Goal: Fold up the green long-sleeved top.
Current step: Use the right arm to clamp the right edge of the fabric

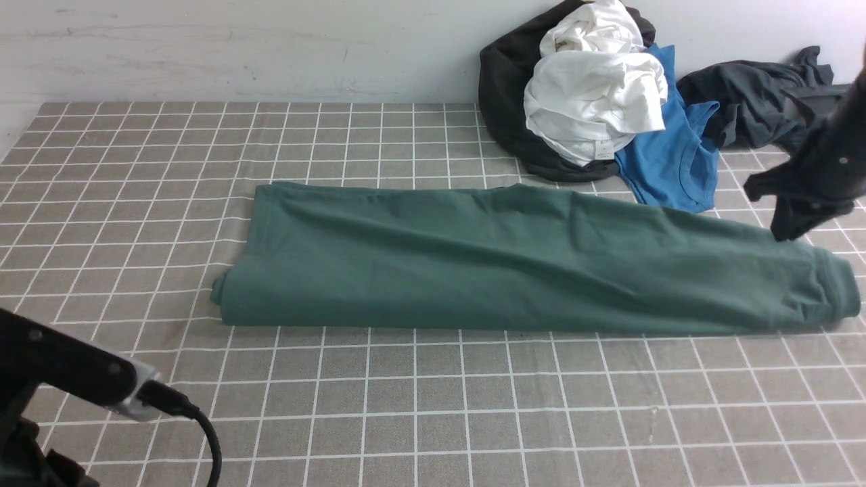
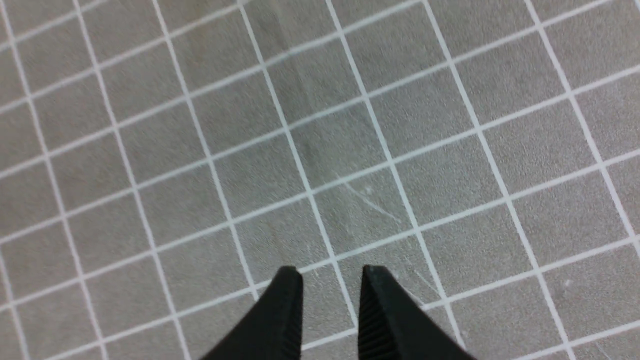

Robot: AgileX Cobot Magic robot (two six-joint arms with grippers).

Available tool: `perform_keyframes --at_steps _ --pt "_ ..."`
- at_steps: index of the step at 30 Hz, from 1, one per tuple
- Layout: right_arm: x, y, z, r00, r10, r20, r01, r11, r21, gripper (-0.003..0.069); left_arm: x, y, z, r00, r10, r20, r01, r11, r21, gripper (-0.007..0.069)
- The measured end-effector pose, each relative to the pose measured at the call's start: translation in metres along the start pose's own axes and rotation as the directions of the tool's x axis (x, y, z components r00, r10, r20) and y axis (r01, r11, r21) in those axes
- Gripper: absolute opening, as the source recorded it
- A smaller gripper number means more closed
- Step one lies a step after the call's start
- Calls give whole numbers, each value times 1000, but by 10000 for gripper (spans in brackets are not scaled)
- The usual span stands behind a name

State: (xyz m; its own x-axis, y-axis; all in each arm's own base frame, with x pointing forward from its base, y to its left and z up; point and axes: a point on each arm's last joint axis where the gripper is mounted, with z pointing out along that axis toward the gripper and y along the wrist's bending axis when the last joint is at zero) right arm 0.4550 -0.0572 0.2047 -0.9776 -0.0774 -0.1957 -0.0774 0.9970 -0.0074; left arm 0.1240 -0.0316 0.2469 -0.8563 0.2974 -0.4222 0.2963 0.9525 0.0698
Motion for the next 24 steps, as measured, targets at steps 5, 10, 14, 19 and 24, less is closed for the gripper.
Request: perform_keyframes --at_steps 5,10,14,19,24 --pt "24 -37 16 985 156 -73 -156 988 5 363 -1 -2 8 998 -19 63 19 1000 13 153" --pt "38 -47 26 972 208 -111 -209 978 5 482 -10 -2 7 985 -26 169 23 1000 20 153" --pt "41 -45 37 966 244 -82 -245 969 0 437 -12 -3 6 982 -33 186 28 999 27 151" --pt "38 -43 39 959 279 -46 -280 960 -22 216 -12 -3 6 982 -34 186 29 999 28 151" --pt "37 -42 39 962 270 -42 -271 962 -32 22 -11 -3 7 983 -36 182 31 999 30 151"
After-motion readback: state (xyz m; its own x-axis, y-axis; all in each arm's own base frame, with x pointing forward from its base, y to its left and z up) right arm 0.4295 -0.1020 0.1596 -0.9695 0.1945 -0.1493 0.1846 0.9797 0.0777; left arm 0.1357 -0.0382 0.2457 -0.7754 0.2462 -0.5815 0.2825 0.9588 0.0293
